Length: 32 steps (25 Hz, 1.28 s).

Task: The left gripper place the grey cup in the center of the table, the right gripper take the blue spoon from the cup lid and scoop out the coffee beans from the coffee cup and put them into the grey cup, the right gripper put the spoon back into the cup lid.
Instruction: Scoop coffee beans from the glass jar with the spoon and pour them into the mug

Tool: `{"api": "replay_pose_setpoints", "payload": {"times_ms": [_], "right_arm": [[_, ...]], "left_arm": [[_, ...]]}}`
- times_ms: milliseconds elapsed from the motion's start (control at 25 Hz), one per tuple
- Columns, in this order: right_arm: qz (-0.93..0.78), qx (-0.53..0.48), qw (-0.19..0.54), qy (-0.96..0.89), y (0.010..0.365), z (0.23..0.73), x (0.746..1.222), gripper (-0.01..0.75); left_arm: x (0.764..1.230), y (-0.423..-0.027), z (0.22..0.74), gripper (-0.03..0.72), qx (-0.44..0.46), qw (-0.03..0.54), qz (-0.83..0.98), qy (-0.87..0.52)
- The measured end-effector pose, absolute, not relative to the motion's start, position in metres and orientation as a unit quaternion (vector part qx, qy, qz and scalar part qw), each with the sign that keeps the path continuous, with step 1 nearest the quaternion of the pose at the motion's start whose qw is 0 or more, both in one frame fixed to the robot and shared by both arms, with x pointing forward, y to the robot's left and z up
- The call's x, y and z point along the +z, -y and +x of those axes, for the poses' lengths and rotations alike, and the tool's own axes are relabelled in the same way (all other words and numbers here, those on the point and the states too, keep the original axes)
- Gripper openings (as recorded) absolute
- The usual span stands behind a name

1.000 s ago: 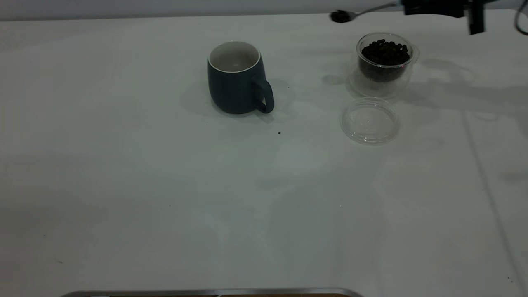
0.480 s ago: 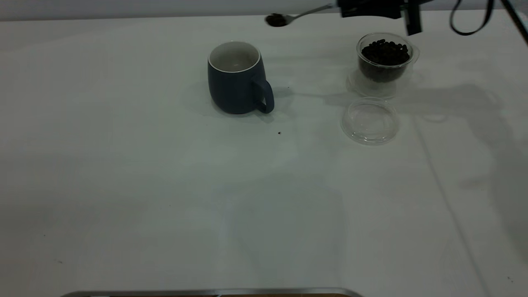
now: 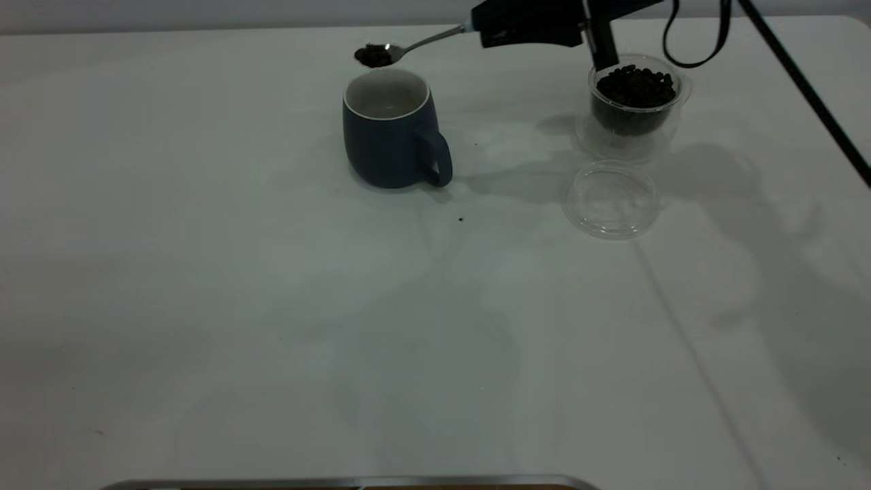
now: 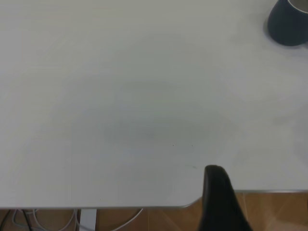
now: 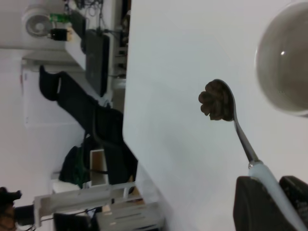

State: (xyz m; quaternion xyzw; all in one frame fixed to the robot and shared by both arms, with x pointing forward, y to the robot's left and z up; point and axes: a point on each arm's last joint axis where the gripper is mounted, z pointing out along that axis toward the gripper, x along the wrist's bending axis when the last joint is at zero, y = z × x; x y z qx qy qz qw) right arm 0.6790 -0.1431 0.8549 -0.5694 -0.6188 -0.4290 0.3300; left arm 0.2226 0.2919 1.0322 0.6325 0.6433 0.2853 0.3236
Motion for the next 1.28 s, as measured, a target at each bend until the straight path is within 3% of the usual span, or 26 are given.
{"api": "replay_pose_setpoints", "payload": {"times_ms": [400, 960, 1280], "right_arm": [[-0.585, -0.432, 0.260, 0.635, 0.136, 0.686, 0.848, 0.098], [-0.455, -0.468, 0.138, 0.745, 0.130, 0.688, 0.845, 0.098], [-0.387, -0.467, 0.071, 0.792, 0.132, 0.688, 0.889, 0.099]], "left_arm": [[1.032, -0.292, 0.223, 0.499, 0.285, 0.324, 0.633, -0.643], [1.032, -0.292, 0.223, 0.499, 0.285, 0.324, 0.633, -0.643], [1.032, -0.292, 0.223, 0.499, 0.285, 0.324, 0.633, -0.643]]}}
